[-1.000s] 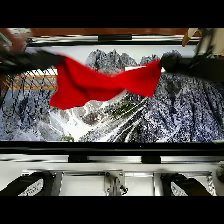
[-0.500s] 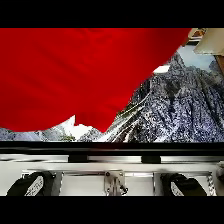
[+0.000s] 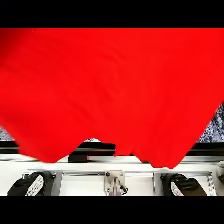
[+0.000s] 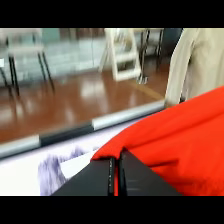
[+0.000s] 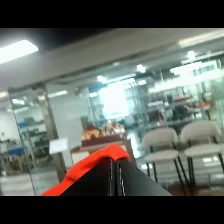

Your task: Fold the shirts.

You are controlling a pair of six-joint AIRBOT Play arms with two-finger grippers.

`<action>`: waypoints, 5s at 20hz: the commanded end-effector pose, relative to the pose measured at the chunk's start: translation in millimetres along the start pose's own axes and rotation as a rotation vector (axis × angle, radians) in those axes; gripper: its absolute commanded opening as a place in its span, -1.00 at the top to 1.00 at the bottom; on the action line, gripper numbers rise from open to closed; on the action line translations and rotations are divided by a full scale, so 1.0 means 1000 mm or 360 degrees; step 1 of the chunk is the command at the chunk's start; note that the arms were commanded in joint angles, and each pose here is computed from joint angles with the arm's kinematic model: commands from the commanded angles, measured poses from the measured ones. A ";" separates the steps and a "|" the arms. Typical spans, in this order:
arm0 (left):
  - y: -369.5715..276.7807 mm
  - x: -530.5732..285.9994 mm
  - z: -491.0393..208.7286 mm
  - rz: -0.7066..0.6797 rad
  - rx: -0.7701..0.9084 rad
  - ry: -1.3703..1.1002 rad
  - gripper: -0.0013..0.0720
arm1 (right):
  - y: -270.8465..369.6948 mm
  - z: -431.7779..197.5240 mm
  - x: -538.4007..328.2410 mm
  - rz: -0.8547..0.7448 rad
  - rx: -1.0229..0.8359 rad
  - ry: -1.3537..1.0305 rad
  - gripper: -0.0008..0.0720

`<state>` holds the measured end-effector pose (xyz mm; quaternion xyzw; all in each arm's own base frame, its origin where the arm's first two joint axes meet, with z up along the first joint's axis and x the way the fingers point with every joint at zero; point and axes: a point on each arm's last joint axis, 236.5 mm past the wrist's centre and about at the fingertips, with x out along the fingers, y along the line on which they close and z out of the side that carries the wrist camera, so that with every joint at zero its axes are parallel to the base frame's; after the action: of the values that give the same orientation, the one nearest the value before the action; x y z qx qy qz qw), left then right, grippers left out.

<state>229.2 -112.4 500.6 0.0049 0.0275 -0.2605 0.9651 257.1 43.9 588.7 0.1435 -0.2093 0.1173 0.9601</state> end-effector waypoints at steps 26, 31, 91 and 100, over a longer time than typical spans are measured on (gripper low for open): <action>0.181 0.162 -0.455 0.0174 -0.1458 0.1327 -0.97 | -0.174 -0.531 0.035 -0.0621 0.0729 0.2029 -0.53; 0.206 0.074 -0.507 0.0412 -0.1720 0.1647 -0.57 | -0.219 -0.496 -0.104 -0.0876 0.0381 0.2842 -0.53; 0.204 0.140 -0.395 0.0386 -0.1036 0.1004 0.88 | -0.110 -0.597 -0.105 -0.0138 0.0327 0.2730 0.83; 0.037 -0.082 0.114 0.0502 0.0049 -0.0979 0.88 | 0.009 -0.019 -0.007 0.0056 -0.0422 0.0279 0.83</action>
<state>312.6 -22.2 500.4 -0.0658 -0.0653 -0.1094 0.9897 374.7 78.9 422.4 0.0134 0.0995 0.1471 0.9840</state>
